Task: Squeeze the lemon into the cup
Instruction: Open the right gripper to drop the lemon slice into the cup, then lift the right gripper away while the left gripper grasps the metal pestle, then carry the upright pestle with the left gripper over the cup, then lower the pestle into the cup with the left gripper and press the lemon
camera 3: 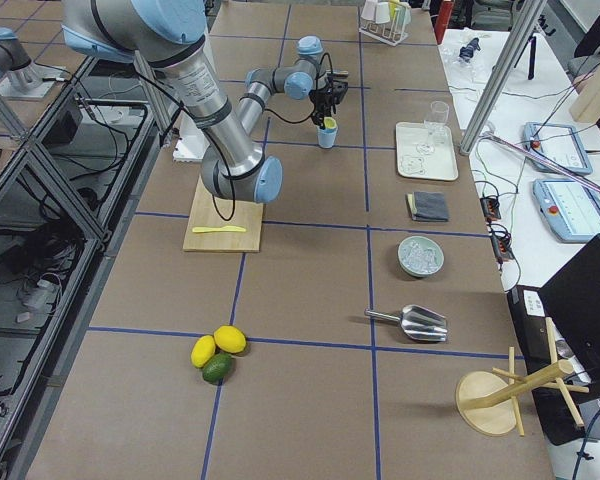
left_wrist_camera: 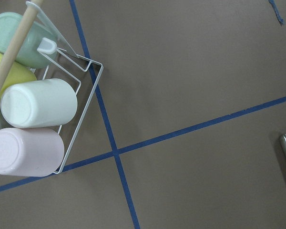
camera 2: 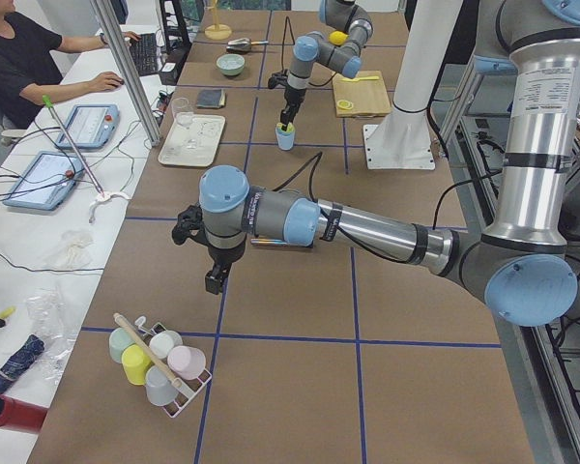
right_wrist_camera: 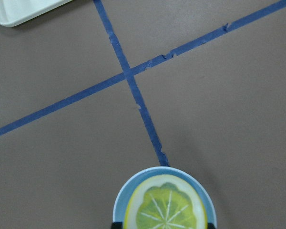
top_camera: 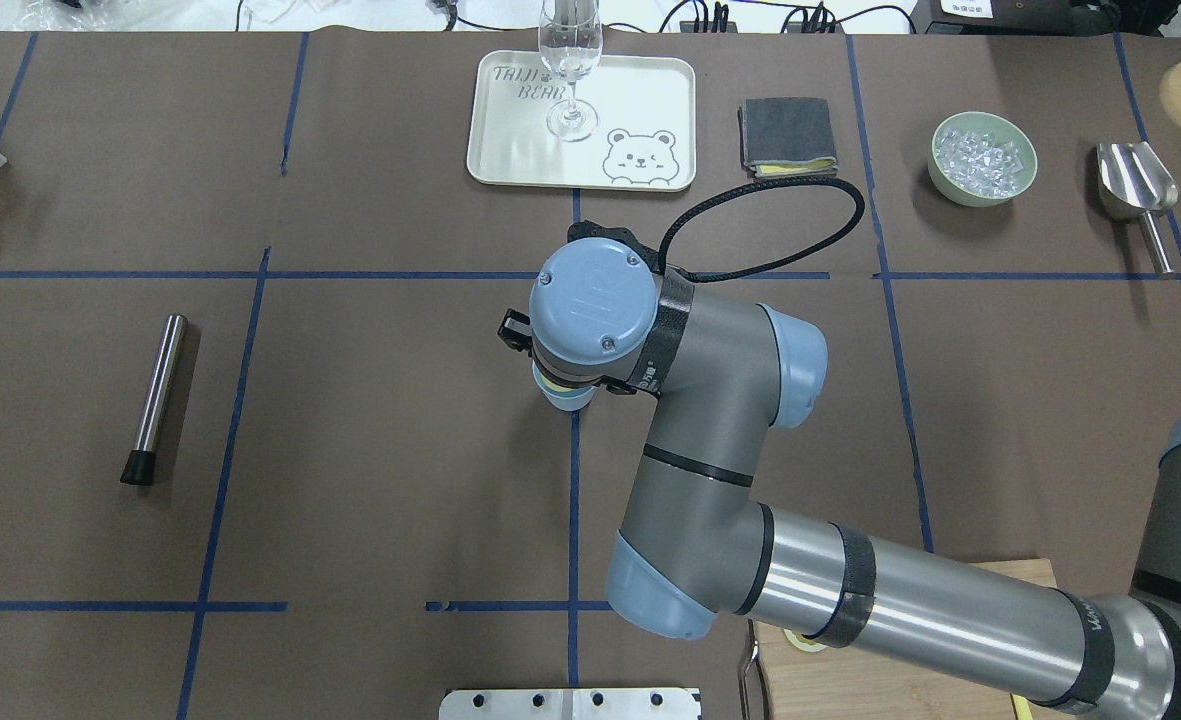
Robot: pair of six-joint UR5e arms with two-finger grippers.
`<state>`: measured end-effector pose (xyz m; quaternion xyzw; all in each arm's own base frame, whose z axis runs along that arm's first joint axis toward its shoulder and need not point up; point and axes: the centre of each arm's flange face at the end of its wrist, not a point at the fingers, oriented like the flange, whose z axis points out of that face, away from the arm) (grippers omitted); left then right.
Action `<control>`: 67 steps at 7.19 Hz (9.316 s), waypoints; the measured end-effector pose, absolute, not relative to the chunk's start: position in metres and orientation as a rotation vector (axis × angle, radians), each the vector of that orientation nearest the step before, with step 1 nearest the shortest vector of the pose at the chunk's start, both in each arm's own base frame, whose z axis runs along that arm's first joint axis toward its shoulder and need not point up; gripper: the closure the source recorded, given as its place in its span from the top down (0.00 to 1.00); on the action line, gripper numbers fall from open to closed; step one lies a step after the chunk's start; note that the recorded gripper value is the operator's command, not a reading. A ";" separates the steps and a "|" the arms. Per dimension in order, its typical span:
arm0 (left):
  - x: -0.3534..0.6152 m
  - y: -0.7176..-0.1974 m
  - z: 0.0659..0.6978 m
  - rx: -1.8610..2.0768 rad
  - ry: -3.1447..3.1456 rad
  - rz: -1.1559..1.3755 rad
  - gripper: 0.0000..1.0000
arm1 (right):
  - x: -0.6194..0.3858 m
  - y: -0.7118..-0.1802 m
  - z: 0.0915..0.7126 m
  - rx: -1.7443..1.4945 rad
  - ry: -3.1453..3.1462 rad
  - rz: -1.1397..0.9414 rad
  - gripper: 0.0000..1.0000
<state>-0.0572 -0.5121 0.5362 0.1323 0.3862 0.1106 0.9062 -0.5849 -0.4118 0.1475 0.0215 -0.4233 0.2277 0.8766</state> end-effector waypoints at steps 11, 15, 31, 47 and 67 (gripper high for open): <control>0.204 -0.482 0.480 0.101 0.949 0.096 0.99 | -0.359 -0.416 0.278 0.108 -0.808 0.243 1.00; 0.280 -0.471 0.513 0.051 0.889 0.030 0.96 | -0.326 -0.427 0.313 0.113 -0.763 0.179 1.00; 0.325 -0.503 0.285 0.404 1.002 0.072 0.00 | -0.322 -0.423 0.313 0.111 -0.802 0.168 1.00; 0.529 -0.377 0.158 1.257 0.963 -0.175 0.00 | -0.223 -0.459 0.366 0.099 -0.771 0.162 1.00; 0.516 -0.348 0.129 1.354 1.007 -0.084 0.00 | -0.224 -0.459 0.368 0.094 -0.768 0.158 1.00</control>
